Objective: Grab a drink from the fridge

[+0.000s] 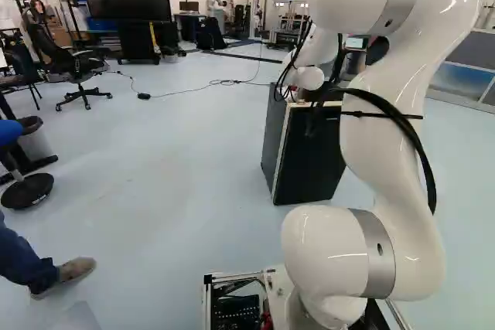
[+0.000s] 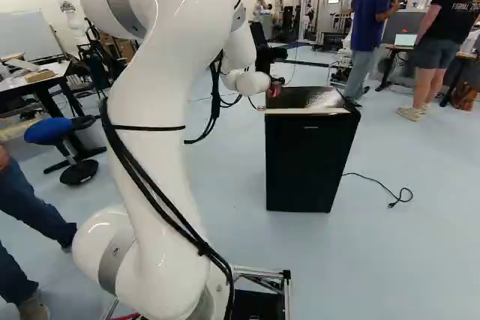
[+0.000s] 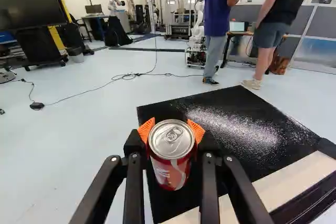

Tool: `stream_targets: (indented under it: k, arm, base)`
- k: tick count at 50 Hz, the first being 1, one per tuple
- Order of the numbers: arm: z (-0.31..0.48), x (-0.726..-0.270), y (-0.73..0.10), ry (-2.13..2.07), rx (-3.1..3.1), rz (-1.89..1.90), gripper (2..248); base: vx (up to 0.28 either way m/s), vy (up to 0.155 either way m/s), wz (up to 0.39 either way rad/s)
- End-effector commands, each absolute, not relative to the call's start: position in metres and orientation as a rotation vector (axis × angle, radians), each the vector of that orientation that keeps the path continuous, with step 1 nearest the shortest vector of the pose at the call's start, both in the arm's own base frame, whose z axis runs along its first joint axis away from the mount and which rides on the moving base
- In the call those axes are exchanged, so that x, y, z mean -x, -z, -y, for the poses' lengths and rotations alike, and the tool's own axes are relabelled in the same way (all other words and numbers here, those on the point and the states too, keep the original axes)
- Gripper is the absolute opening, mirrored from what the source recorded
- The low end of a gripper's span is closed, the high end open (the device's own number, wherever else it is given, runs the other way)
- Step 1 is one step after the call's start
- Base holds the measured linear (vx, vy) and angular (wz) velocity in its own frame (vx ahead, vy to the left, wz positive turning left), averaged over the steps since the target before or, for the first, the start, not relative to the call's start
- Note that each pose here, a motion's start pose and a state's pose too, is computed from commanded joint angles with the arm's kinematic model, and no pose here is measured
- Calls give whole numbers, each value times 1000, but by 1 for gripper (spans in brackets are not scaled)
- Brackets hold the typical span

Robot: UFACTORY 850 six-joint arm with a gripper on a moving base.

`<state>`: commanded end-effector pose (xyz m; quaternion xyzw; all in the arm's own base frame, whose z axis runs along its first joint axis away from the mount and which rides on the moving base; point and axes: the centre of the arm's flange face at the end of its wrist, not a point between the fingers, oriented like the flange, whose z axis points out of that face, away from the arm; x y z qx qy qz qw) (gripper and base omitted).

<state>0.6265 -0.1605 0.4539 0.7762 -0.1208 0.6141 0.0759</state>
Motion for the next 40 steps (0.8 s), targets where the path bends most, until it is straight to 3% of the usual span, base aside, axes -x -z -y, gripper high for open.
stream_targets:
  k: [40]
  arm:
    - [151,-615,-463,-1858,-2323,348,99]
  base:
    - [0,0,0]
